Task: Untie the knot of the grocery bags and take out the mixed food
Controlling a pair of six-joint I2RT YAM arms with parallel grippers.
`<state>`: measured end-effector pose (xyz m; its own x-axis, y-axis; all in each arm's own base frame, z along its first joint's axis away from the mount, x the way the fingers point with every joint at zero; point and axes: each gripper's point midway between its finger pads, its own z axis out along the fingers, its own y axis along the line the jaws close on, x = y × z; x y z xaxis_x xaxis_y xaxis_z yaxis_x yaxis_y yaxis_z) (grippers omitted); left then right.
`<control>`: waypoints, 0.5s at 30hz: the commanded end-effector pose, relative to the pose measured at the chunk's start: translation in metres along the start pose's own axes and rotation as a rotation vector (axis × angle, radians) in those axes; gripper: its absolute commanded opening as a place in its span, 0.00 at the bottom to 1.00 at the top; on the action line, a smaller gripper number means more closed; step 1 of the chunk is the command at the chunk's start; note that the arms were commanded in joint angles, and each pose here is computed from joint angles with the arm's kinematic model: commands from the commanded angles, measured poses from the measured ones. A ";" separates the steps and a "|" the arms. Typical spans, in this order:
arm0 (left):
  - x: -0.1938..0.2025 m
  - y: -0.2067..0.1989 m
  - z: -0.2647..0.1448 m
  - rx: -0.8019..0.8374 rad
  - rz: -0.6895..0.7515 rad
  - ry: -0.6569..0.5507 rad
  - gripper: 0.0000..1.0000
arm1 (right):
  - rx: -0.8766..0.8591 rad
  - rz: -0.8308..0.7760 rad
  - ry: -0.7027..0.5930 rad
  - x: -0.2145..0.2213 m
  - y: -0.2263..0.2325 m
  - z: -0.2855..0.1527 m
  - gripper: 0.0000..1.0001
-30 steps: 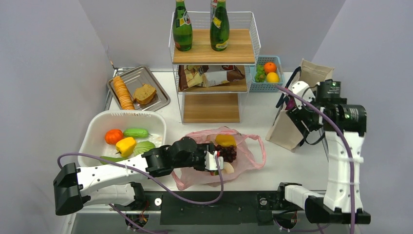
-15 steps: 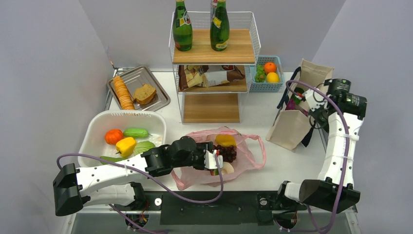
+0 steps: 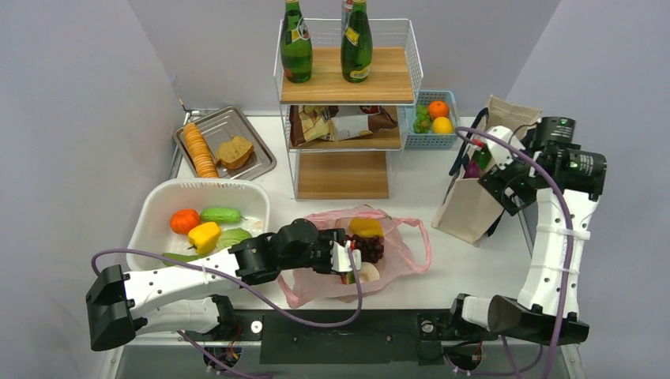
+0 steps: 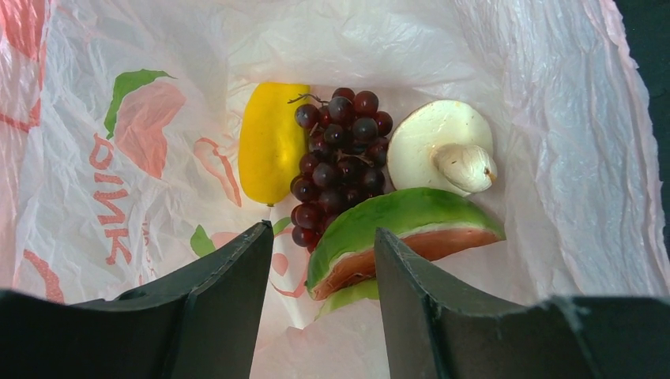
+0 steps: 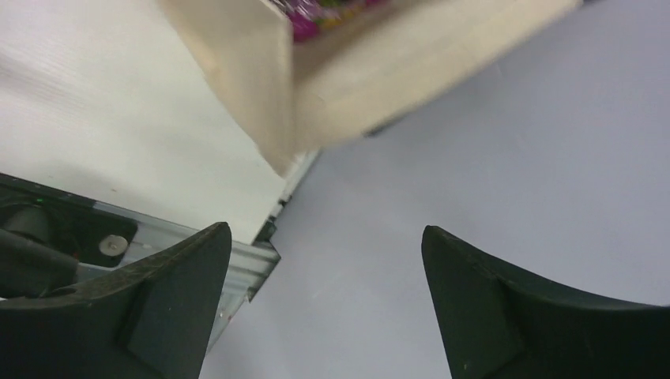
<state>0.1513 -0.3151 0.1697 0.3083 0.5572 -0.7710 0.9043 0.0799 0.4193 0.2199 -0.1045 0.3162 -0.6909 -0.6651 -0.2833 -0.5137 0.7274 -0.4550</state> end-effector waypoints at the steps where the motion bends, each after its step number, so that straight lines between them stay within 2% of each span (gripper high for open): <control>1: -0.024 0.011 -0.002 -0.013 0.003 -0.064 0.48 | -0.059 0.005 -0.095 -0.033 0.025 0.011 0.87; 7: -0.024 0.012 -0.002 -0.016 -0.003 -0.060 0.48 | -0.092 -0.019 -0.089 -0.053 0.025 0.048 0.88; 10: -0.023 0.012 -0.001 -0.019 -0.005 -0.053 0.48 | -0.133 -0.049 -0.045 -0.051 0.032 0.070 0.82; 12: -0.022 0.013 -0.001 -0.022 -0.003 -0.049 0.48 | -0.146 -0.078 0.005 -0.042 0.034 0.084 0.70; 13: -0.022 0.013 -0.001 -0.022 -0.002 -0.047 0.48 | -0.163 -0.082 0.031 -0.035 0.037 0.090 0.56; 14: -0.022 0.014 -0.002 -0.027 -0.002 -0.046 0.48 | -0.169 -0.099 0.039 -0.031 0.036 0.092 0.50; 15: -0.022 0.015 -0.002 -0.032 0.000 -0.045 0.48 | -0.177 -0.088 0.057 -0.020 0.034 0.091 0.33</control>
<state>0.1510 -0.3169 0.1691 0.3070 0.5583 -0.7707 0.9069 0.0739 0.4148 0.2653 -0.0619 0.2327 -0.6573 -0.7166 -0.2333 -0.6559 0.6965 -0.2911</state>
